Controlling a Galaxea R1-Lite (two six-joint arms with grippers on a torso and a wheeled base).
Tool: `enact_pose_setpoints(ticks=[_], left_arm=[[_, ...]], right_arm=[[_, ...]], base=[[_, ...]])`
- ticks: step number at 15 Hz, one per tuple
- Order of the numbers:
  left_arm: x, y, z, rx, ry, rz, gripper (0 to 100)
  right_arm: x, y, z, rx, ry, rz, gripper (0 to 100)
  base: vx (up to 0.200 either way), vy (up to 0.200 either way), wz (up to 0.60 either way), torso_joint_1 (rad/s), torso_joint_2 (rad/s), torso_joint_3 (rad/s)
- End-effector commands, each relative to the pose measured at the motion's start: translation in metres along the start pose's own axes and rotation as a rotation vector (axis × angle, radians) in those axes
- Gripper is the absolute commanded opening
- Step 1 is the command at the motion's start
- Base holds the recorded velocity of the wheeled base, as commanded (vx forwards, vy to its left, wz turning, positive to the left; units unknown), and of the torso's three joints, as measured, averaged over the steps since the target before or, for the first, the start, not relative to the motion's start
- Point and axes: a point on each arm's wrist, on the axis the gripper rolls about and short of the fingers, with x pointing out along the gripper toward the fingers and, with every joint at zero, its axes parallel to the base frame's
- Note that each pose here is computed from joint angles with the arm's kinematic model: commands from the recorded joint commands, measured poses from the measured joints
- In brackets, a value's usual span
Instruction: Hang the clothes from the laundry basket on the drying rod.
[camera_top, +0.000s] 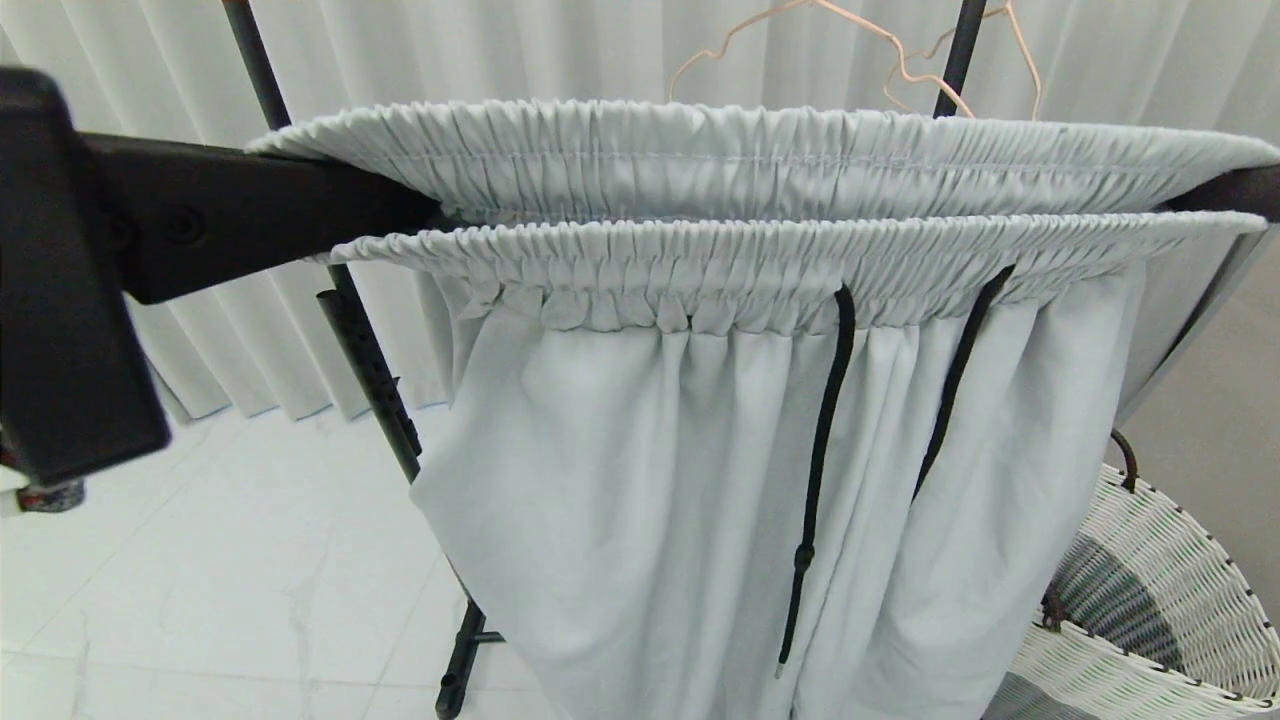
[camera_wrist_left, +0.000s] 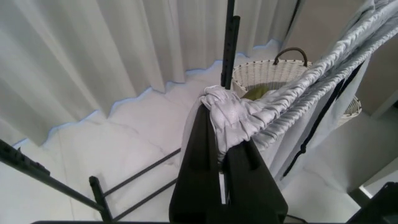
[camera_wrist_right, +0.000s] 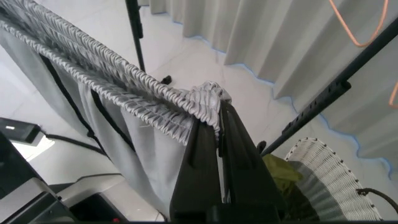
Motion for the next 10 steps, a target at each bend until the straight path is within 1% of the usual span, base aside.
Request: enact_pose_setpoints(ticks=[1,2,3,8,10], left_arm=[[0.001,0.000,0.001,-0.001,-0.002,0.000,0],[0.000,-0.001,0.001,-0.002,-0.004,-0.002,0],[0.000,0.000,0.001,-0.002,-0.004,0.000,0],[0.001,0.000,0.000,0.003,0.001,0.006,0],[0.001,0.001,-0.002,0.007,0.006,0.018,0]], right_arm=[[0.001,0.000,0.000,-0.002,0.003,0.000,0],[0.001,0.000,0.000,-0.002,0.004,0.000,0],[0.001,0.000,0.000,-0.002,0.004,0.000,100],[-0.005,0.000,-0.005,-0.008,0.007,0.002,100],[-0.011,-0.002,-0.009,-0.003,0.008,-0.016,100]], base=[[0.000,0.000,0.00,0.000,0.00,0.000],[0.000,0.000,0.00,0.000,0.00,0.000],[0.000,0.000,0.00,0.000,0.00,0.000],[0.000,0.000,0.00,0.000,0.00,0.000],[0.000,0.000,0.00,0.000,0.00,0.000]])
